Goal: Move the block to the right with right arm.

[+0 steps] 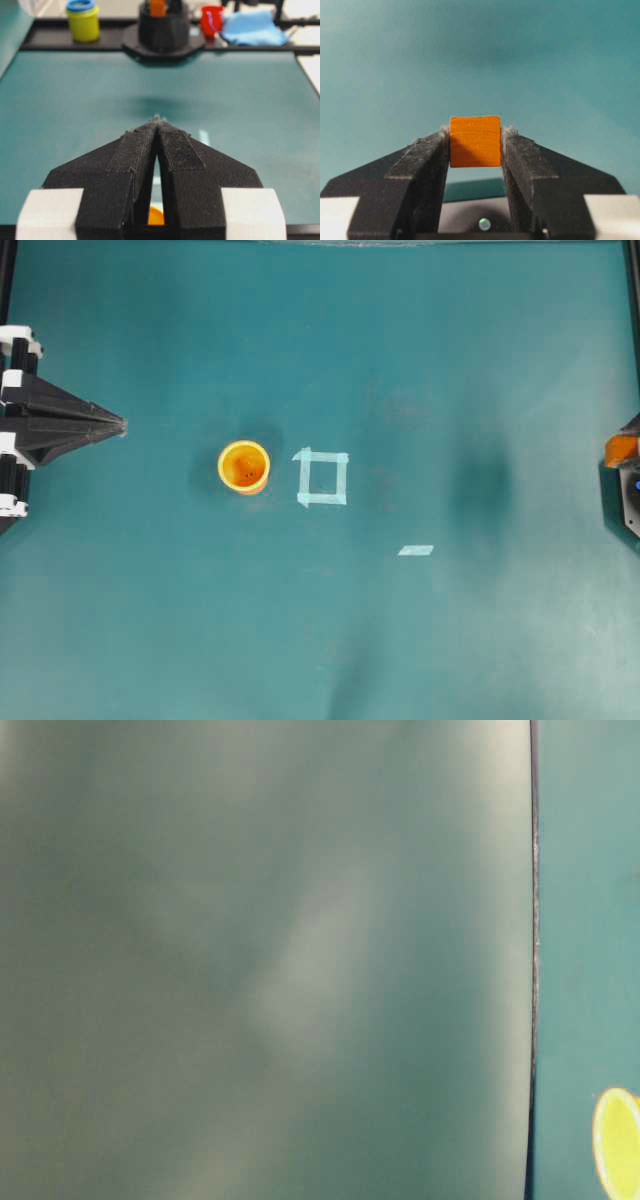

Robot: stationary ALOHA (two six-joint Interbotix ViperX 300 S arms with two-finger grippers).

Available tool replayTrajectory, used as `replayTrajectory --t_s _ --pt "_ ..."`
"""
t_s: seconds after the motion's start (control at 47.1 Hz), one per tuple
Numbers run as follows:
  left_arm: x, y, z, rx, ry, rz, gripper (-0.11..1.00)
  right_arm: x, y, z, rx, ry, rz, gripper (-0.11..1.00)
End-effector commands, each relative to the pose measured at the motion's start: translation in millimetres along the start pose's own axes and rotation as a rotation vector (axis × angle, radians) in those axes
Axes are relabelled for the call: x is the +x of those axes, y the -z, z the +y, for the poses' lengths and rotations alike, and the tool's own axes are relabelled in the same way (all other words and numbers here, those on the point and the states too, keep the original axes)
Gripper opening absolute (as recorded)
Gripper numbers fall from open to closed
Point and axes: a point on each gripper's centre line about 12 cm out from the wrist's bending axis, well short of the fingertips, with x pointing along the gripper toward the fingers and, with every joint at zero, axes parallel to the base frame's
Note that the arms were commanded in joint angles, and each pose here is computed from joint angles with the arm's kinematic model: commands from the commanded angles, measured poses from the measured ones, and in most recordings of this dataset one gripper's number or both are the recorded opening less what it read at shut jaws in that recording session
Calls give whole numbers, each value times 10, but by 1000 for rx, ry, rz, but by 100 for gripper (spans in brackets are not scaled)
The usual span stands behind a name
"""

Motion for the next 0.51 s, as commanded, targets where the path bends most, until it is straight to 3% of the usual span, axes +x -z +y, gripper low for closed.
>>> replayTrajectory --t_s 0.0,0.488 --pt "27 -122 4 3 -1 -31 0 -89 -55 9 -2 -5 -29 40" --pt "29 -119 4 3 -1 -29 0 -202 34 4 -3 -5 -41 40"
